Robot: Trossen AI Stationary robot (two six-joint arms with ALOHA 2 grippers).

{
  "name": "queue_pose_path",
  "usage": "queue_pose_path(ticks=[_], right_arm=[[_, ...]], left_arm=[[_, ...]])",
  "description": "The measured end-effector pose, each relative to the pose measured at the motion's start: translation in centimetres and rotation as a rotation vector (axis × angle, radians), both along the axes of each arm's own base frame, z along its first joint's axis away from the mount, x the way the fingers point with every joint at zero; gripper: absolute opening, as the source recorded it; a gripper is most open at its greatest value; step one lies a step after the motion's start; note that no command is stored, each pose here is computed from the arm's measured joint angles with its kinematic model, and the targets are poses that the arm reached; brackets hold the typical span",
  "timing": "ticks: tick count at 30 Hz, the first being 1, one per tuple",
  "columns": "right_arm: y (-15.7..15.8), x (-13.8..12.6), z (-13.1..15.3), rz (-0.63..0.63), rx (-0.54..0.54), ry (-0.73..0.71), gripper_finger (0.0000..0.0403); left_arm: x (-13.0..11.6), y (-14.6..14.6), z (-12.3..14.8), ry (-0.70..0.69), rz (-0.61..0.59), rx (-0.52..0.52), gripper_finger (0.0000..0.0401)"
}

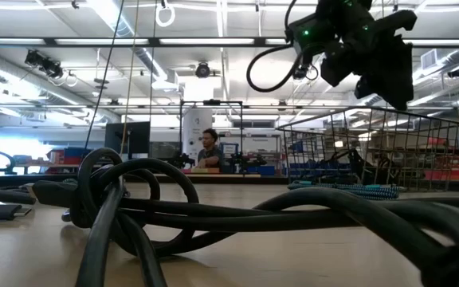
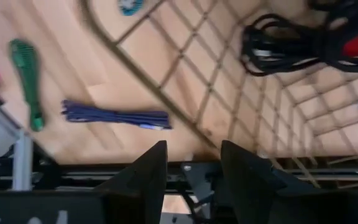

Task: Pick and place USB-C Cables
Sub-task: Put the pink charger cable into the wire basket

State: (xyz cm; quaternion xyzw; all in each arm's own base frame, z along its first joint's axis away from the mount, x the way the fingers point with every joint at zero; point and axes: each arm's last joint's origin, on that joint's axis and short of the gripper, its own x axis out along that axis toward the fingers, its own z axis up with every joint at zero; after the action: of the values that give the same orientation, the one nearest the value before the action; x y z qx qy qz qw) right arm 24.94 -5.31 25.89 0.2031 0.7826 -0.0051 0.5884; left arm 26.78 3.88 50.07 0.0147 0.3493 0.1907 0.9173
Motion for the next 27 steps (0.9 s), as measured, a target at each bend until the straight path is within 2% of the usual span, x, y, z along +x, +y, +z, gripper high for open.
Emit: queue_pose_path(ticks=[4, 11, 20, 27], right_arm=[[0.1, 0.0, 0.0, 0.018, 0.014, -0.008, 0.0158], [-0.3, 0.6, -0.2, 0.079, -0.060, -0.078, 0.0158], [-0.4, 1.4, -0.4, 0.059, -0.073, -0.145, 0.0182], [1.0, 1.3, -0.3, 0.034, 0.040, -0.120, 0.0198]], left_arm=[[0.0, 0.0, 0.0, -0.002, 0.003, -0.003, 0.0032], [0.0, 0.0, 0.0, -0.004, 0.005, -0.006, 0.0032], [0.0, 0.0, 0.0, -0.010, 0.017, -0.018, 0.0032], [0.0, 0.0, 0.0, -0.009, 0.016, -0.018, 0.0032]])
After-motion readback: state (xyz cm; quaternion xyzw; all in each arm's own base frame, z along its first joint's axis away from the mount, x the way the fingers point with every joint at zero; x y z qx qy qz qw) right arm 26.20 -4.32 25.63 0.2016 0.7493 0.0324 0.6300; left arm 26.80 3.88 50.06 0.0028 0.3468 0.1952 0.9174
